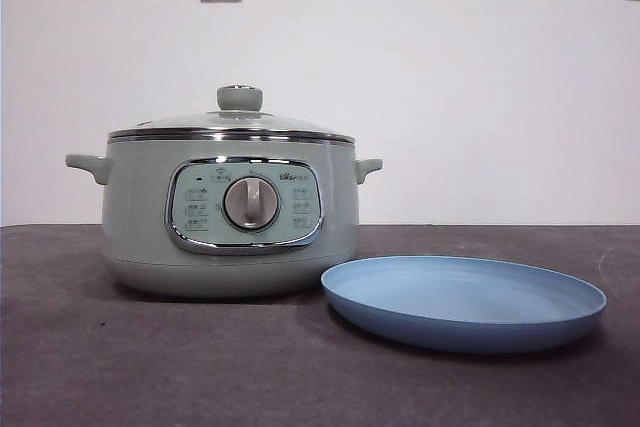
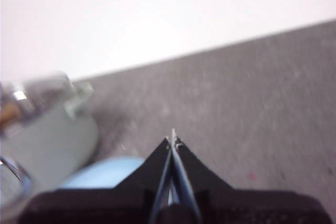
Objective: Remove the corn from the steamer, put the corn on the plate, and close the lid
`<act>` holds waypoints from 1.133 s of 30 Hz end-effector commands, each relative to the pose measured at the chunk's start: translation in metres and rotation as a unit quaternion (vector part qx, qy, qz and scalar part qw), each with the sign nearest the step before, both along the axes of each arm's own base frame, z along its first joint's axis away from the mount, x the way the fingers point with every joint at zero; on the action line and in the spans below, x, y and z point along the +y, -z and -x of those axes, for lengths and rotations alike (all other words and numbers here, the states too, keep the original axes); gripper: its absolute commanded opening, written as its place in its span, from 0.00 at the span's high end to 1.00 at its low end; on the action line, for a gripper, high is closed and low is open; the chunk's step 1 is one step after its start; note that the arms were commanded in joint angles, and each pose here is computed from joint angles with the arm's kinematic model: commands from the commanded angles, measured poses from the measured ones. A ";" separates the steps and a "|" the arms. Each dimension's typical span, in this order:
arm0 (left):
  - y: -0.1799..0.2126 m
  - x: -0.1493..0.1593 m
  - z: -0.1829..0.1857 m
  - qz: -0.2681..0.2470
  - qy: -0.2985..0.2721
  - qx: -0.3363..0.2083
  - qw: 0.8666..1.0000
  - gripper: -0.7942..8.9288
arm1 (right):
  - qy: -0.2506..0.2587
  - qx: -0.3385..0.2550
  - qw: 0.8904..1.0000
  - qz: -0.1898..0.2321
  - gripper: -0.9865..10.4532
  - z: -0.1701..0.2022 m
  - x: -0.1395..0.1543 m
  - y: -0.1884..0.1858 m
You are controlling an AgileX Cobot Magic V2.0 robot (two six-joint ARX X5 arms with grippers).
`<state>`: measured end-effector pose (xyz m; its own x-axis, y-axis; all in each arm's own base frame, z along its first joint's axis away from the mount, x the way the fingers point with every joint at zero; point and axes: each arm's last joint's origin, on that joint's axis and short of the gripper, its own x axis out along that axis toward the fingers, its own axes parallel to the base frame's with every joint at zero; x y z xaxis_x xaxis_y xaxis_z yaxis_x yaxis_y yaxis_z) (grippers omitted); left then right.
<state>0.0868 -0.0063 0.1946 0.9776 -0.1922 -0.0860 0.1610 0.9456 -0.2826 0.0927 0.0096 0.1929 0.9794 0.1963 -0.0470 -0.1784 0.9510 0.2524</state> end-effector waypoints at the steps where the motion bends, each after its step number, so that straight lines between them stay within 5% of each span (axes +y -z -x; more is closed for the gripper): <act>1: -0.016 0.000 0.005 0.011 0.007 0.001 1.000 0.92 | -0.021 -0.012 1.000 -0.017 0.92 0.001 0.001 -0.022; 9: -0.068 -0.003 0.009 0.002 0.061 0.022 0.998 0.92 | -0.113 0.057 0.992 0.007 0.92 -0.011 0.007 -0.081; 16: -0.109 -0.008 0.000 -0.018 0.149 0.071 0.986 0.92 | -0.244 0.157 0.955 0.065 0.92 -0.039 0.016 -0.128; 25: -0.140 -0.011 -0.012 -0.039 0.221 0.136 0.965 0.92 | -0.322 0.245 0.905 0.127 0.92 -0.060 0.027 -0.164; 34: -0.153 -0.012 -0.012 -0.048 0.232 0.134 0.962 0.92 | -0.349 0.258 0.890 0.138 0.91 -0.063 0.036 -0.167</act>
